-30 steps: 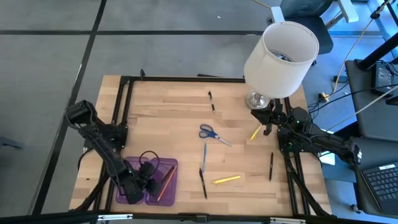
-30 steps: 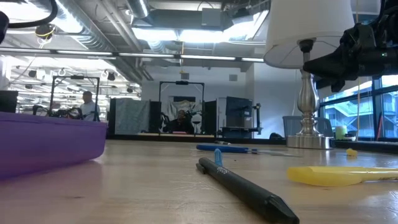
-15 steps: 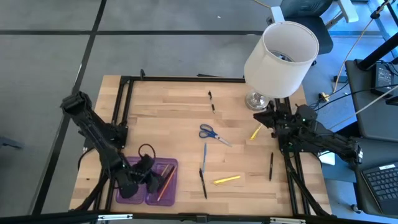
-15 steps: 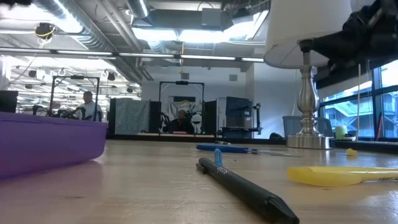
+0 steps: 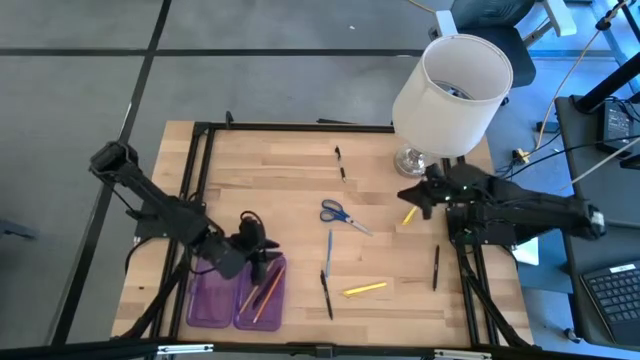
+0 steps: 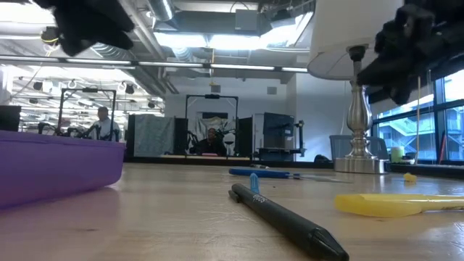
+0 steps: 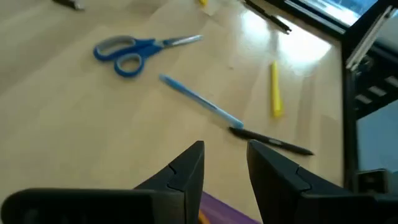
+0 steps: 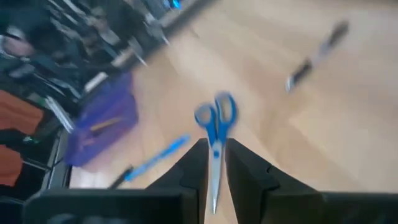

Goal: Pick & place school supplies into a supply box
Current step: Put the right black pen into the violet box

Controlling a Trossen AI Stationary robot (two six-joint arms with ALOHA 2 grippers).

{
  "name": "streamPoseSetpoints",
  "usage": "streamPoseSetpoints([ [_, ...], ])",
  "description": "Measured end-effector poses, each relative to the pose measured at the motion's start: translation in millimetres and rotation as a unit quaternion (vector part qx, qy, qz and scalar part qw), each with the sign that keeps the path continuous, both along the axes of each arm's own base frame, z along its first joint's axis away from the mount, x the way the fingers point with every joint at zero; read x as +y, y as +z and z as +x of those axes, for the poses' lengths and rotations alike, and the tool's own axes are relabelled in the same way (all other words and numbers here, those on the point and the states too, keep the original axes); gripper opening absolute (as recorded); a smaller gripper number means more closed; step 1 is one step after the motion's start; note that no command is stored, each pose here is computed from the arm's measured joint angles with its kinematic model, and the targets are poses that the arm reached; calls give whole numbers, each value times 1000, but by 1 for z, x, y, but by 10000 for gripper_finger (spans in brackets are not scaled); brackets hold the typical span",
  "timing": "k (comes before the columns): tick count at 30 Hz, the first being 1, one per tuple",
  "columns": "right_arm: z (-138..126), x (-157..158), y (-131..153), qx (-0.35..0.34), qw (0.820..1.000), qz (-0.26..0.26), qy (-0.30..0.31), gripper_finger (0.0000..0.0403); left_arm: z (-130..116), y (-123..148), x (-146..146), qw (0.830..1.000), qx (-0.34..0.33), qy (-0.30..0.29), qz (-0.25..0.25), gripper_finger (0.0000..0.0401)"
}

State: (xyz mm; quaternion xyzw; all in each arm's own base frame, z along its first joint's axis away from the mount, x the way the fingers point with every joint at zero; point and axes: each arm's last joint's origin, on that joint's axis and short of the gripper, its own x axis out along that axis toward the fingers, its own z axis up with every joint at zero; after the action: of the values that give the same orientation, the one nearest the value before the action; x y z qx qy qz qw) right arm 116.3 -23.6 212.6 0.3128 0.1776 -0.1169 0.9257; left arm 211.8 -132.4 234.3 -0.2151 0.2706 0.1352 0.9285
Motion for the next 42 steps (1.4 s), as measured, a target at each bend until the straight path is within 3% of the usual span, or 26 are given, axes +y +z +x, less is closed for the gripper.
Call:
streamPoseSetpoints([
  [4,11,9,-13,68,997,46,-16,60,7,0,12,999,2,13,30,111],
  [7,19,17,-6,112,991,70,-11,60,10,0,18,998,-2,34,55,110],
  [11,25,27,4,227,971,70,-36,60,14,2,28,992,-12,74,102,111],
  [17,35,43,11,369,919,80,-114,60,17,3,41,979,-19,126,159,113],
  [23,39,66,-6,462,852,180,-167,60,22,4,57,963,9,134,234,113],
  [28,39,86,-19,515,808,222,-181,60,26,4,67,958,25,139,250,113],
  [34,37,104,-27,554,787,217,-165,60,26,4,67,959,26,136,248,110],
  [42,41,109,-34,563,785,205,-158,60,27,2,64,972,37,84,215,113],
])
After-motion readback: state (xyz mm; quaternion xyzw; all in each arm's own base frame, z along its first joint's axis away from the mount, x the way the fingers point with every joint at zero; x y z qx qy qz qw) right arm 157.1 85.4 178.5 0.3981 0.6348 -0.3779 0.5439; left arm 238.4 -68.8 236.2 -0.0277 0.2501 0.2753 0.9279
